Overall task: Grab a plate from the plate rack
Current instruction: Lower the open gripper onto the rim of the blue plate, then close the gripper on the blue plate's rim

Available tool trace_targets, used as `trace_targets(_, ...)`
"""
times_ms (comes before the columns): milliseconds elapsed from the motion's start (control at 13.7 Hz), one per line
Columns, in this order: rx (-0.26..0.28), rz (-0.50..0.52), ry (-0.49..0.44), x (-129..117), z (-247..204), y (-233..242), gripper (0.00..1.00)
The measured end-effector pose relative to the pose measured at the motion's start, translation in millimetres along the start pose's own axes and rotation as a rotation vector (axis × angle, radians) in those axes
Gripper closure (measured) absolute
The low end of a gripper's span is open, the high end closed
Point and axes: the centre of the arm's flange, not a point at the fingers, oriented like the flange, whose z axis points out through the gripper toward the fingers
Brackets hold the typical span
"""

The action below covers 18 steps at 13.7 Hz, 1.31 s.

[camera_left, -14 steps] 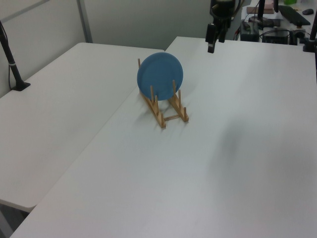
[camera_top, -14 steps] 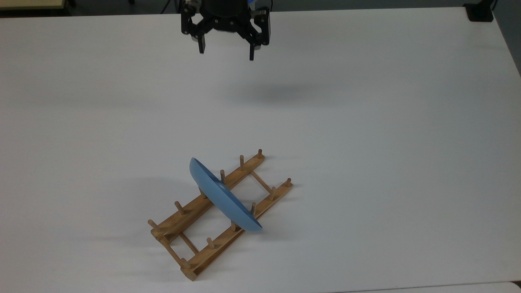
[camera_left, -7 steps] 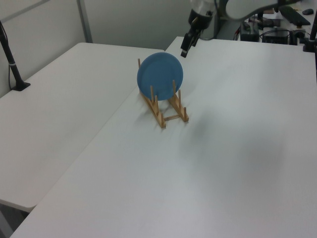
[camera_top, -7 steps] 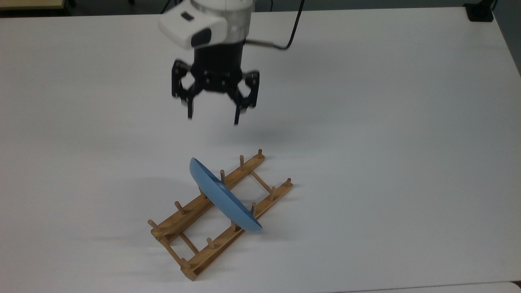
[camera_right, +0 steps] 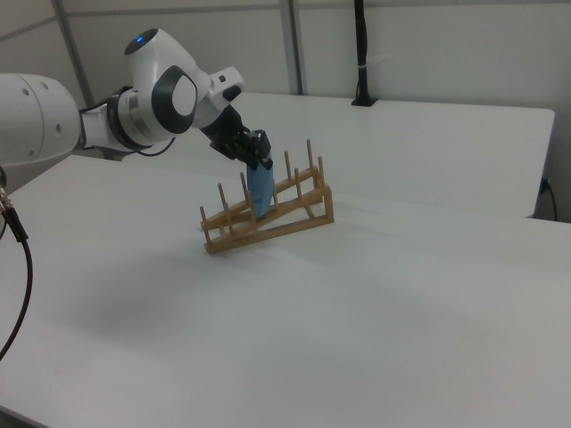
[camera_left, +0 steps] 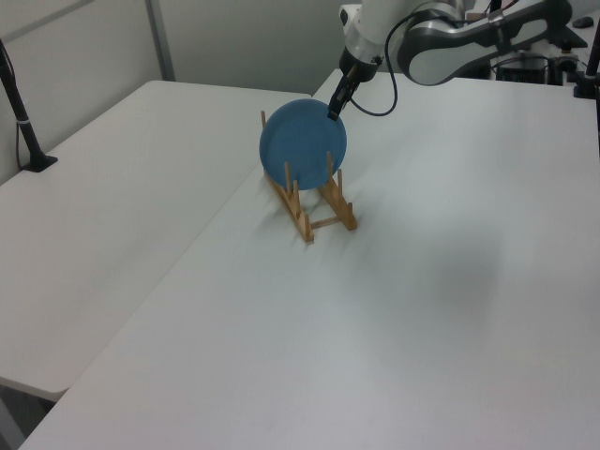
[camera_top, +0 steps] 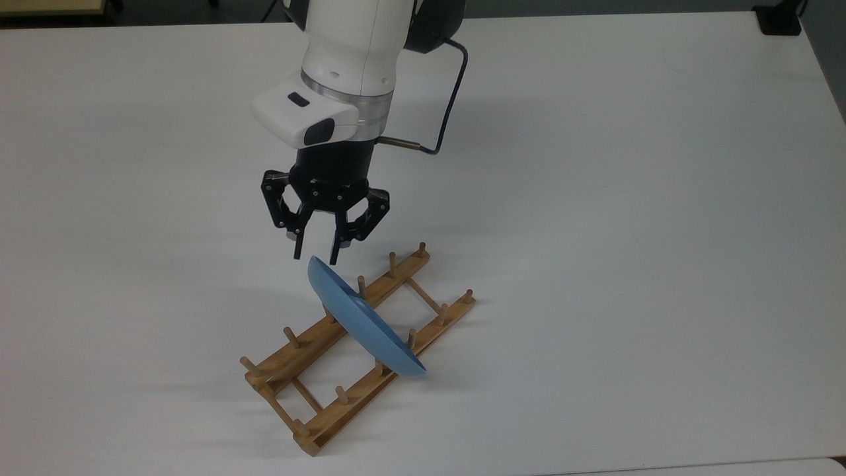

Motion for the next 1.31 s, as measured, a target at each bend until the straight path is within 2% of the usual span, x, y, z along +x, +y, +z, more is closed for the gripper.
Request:
trace_targets(365, -0.023, 0.011, 0.005, 7, 16, 0, 0.62)
trace_targets(511, -0.024, 0.011, 0.007, 8, 15, 0, 0.78)
trace_targets(584, -0.024, 0.011, 0.009, 8, 14, 0, 0.89)
trace_targets(657, -0.025, 0.013, 0.012, 9, 13, 0, 0.92)
trace_targets(949, -0.031, 0.016, 0.032, 15, 4, 5, 0.93)
trace_targets(1314, -0.051, 0.071, 0.117, 34, -52, 45, 0.93)
